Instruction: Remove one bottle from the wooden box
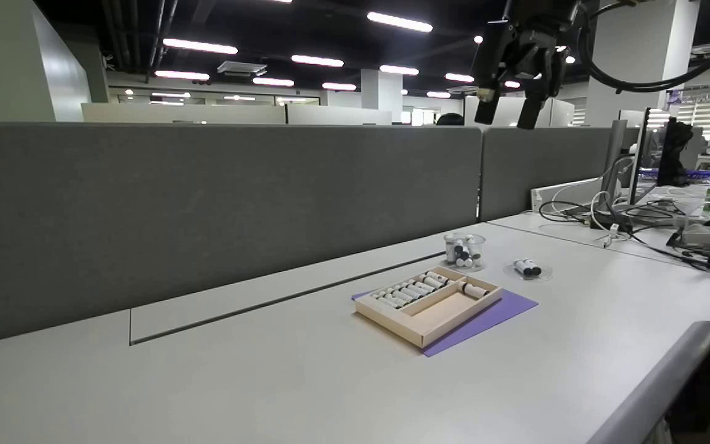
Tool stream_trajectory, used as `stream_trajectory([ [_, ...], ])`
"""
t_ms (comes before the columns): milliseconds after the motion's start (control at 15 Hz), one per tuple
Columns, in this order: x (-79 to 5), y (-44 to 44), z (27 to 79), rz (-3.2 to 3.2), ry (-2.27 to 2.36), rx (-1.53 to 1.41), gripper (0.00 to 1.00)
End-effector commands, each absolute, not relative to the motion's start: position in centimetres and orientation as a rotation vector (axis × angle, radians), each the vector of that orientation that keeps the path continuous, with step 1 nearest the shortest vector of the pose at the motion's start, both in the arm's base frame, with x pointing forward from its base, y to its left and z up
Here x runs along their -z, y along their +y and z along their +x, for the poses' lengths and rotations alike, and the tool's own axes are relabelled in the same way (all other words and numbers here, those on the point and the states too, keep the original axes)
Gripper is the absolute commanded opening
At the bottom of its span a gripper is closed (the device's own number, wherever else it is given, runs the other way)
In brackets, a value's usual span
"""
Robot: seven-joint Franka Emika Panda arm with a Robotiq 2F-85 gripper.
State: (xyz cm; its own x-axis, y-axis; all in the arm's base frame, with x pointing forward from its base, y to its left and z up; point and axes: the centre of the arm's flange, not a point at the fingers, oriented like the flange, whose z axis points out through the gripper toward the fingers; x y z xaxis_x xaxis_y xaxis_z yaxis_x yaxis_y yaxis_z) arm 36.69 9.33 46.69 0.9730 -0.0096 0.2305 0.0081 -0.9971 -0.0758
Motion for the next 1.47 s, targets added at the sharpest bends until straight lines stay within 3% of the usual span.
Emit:
stream_trajectory([
  [0, -46.7, 9.3, 36.7, -3.045, 0.001, 0.356, 1.00],
  [133, -46.7, 9.3, 36.7, -3.045, 0.001, 0.356, 1.00],
  [467, -44.8, 2.0, 42.7, -2.950, 0.006, 0.386, 1.00],
  [867, -37.3, -8.6, 50.8, -3.055, 0.000, 0.277, 1.00],
  [1200, -32.0, -11.1, 56.3, -3.271, 0.123, 0.106, 1.00],
  [1267, -32.3, -11.1, 52.4, -3.207, 0.019, 0.162, 1.00],
  [1400, -30.7, -11.4, 54.3, -3.251, 0.067, 0.131, 1.00],
])
